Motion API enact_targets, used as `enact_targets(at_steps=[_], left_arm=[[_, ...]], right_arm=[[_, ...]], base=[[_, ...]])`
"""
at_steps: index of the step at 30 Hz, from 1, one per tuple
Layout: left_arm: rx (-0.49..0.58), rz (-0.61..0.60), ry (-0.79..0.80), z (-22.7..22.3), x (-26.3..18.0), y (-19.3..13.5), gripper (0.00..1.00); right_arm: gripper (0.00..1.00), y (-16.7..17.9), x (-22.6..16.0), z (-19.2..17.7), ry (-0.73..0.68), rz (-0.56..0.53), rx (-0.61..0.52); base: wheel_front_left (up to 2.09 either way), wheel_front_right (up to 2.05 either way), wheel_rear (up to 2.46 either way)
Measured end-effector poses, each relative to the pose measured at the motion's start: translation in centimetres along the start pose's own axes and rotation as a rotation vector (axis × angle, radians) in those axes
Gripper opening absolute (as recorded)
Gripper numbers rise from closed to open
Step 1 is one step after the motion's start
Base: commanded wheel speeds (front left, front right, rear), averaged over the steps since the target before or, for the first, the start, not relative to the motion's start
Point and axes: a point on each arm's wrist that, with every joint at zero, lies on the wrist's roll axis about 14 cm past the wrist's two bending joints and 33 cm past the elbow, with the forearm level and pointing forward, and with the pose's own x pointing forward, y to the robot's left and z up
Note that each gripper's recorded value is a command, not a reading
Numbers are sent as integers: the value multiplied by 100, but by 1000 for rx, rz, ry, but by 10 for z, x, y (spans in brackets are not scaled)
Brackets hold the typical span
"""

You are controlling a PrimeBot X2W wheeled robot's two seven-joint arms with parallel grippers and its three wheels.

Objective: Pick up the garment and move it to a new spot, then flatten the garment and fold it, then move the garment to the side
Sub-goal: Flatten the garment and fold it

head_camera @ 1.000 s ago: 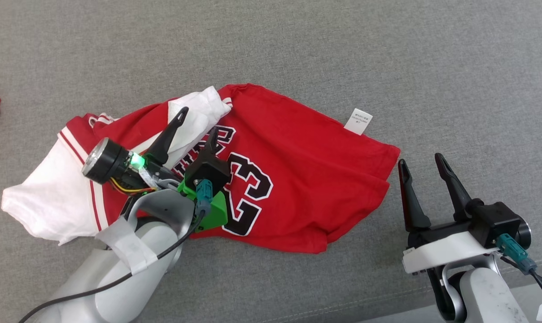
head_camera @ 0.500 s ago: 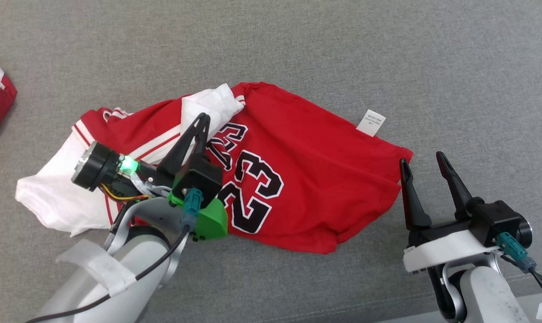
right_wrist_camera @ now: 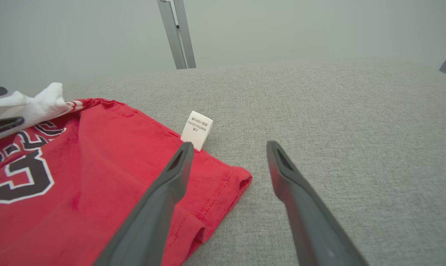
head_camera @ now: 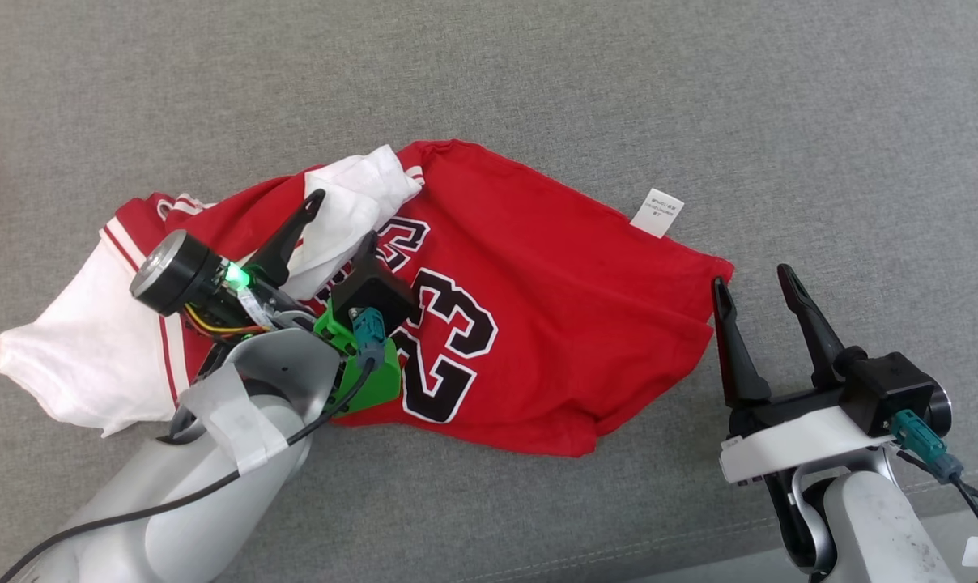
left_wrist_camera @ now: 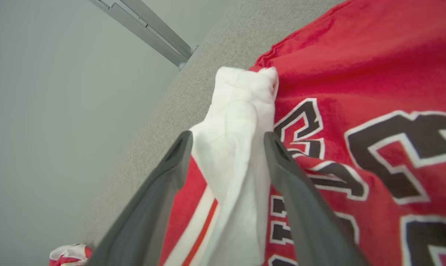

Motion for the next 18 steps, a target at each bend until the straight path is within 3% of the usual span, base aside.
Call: enact_targets(at_steps=[4, 5, 8, 9, 10, 16, 18], left_arm=[[3, -1, -4, -1, 6, 0, 100], [0, 0, -10, 0, 7, 0, 77], [-12, 3, -26, 4, 8, 0, 35], [-12, 5, -33, 6, 8, 1, 13], [-12, 9, -36, 7, 8, 2, 0], [-39, 38, -104, 24, 2, 11, 0], [-93, 68, -159, 37, -3, 19, 0]], right_arm=[[100, -4, -1, -1, 4, -12, 6], [100, -4, -1, -2, 5, -14, 6], [100, -5, -1, -2, 5, -14, 6], [100, -4, -1, -1, 4, -14, 6], [100, -4, -1, -1, 4, -13, 7], [100, 0, 1, -1, 2, -2, 9], [100, 3, 2, -3, 8, 7, 11]], base=[[0, 0, 0], [0, 0, 0], [0, 0, 0], [0, 0, 0], [0, 0, 0], [0, 0, 0], [0, 0, 0]])
